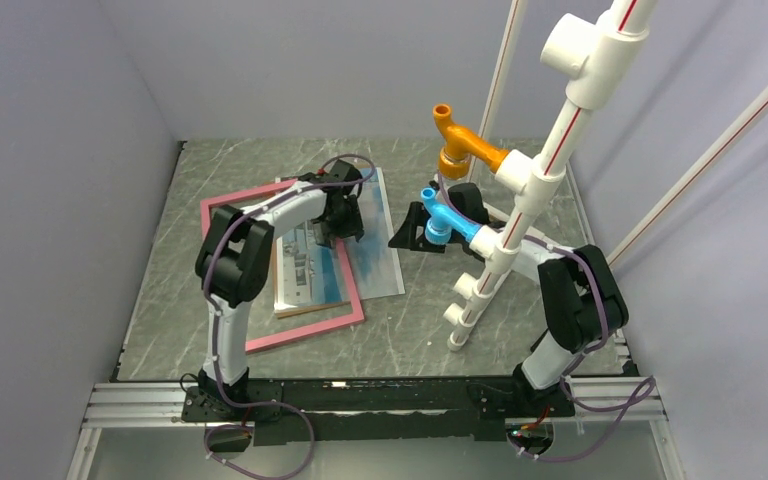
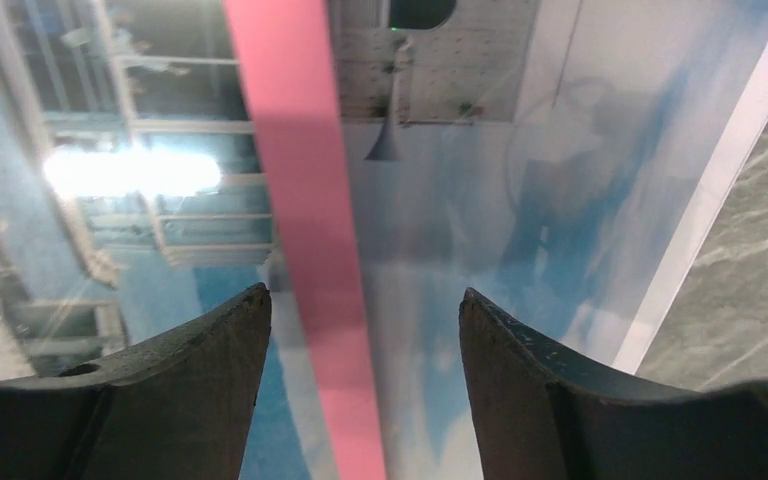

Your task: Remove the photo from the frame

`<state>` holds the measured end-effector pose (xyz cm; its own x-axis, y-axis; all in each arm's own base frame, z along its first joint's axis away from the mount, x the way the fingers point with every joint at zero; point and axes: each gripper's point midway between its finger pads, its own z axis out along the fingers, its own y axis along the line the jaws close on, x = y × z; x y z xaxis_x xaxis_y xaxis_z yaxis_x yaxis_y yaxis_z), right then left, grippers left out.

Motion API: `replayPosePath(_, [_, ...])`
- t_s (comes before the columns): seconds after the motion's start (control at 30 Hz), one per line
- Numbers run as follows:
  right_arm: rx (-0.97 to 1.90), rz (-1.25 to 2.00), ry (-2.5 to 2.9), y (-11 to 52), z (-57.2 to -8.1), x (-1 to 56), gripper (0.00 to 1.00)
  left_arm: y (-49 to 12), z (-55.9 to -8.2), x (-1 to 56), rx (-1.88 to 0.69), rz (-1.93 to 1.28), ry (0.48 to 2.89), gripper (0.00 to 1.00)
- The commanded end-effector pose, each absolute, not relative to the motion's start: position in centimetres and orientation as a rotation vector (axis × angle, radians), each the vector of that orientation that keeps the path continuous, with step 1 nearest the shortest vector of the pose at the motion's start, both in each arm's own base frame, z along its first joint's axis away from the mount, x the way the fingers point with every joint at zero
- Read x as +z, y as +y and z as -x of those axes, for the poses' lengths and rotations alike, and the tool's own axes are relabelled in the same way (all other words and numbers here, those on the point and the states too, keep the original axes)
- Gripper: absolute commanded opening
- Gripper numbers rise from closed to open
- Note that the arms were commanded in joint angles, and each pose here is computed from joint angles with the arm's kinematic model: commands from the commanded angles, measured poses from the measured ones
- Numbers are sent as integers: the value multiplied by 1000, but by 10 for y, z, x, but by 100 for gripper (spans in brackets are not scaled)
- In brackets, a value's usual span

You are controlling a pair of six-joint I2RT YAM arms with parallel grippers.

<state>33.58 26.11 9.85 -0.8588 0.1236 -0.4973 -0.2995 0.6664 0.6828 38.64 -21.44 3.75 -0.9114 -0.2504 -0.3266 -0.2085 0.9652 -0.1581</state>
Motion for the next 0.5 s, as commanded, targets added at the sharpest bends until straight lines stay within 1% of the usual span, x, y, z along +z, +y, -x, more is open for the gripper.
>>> replayPosePath(0.0, [1103,185,2339,250,-326,105,77,-217,-394,36,-86,322,2774,69])
replayPosePath(0.07, [1100,187,2340,247,-322,103,76,-218,-394,31,-90,301,2783,60])
replayPosePath(0.1, [1098,190,2340,245,-320,102,76,-217,-393,30,-81,295,2785,47])
replayPosePath(0.17, [1095,197,2336,243,-318,101,75,-215,-393,32,-75,259,2780,28])
replayPosePath(0.23, [1084,206,2341,241,-315,99,75,-208,-391,40,-46,213,2768,3])
replayPosePath(0.27, [1075,210,2343,239,-314,99,74,-201,-389,46,-19,193,2757,0])
replayPosePath(0.37, [1051,224,2349,235,-310,96,74,-180,-383,62,34,118,2728,0])
replayPosePath(0.47, [1045,231,2349,234,-308,96,74,-155,-374,71,41,133,2737,0])
